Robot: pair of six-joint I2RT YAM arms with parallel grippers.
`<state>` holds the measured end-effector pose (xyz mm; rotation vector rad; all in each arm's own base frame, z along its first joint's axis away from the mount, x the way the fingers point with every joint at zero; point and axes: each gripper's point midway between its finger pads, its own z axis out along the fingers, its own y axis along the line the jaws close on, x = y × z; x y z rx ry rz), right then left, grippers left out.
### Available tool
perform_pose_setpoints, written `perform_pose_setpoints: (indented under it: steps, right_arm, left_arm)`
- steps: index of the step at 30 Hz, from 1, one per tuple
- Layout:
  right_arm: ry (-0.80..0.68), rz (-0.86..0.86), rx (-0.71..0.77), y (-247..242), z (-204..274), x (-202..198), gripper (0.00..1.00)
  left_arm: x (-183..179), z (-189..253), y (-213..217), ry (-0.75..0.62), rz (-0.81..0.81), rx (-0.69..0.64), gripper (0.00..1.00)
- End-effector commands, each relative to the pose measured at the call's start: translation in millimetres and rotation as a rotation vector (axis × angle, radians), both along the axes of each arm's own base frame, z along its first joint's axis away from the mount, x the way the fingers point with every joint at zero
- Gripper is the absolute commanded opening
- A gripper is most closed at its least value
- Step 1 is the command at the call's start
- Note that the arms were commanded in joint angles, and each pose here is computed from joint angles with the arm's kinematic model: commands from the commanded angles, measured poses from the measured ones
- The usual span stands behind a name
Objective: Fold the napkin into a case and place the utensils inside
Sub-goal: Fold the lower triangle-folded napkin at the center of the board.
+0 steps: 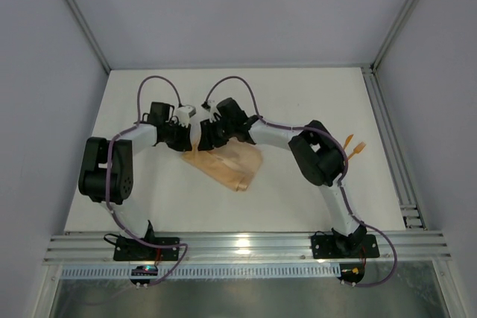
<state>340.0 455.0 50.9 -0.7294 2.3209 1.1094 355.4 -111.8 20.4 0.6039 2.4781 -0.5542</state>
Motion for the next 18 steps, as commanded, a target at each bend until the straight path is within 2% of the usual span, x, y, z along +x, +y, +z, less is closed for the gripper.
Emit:
perform_pose_setpoints:
  steps: [1,3,6,7,11,14,18]
  right_arm:
    - [-0.159,-0.073,-0.008,-18.0,53.1,13.2,0.47]
    - [-0.18,-0.092,-0.009,-25.6,61.4,10.9,0.47]
    - [-0.146,-0.087,-0.025,-37.1,43.8,-5.0,0.46]
    - [-0.125,-0.061,-0.016,-36.2,40.4,-12.6,0.44]
    - [-0.074,0.015,0.045,-28.7,30.5,-31.0,0.23]
    - [-0.044,0.049,0.027,-31.1,17.8,-45.6,0.17]
    - [-0.043,0.054,-0.014,-44.1,3.3,-55.9,0.15]
  left_arm:
    - [9.5,0.3,2.8,-0.026,0.016,0.022,0.0]
    - [8.6,-0.3,3.0,-0.024,0.014,0.023,0.0]
    - [8.6,0.6,1.4,-0.024,0.015,0.016,0.01]
    - [8.9,0.1,1.9,-0.024,0.017,0.019,0.02]
    - [9.8,1.6,2.4,-0.026,0.022,0.021,0.03]
    - [10.7,3.4,3.5,-0.031,0.028,0.026,0.05]
    - [10.5,1.4,4.5,-0.025,0.037,0.03,0.06]
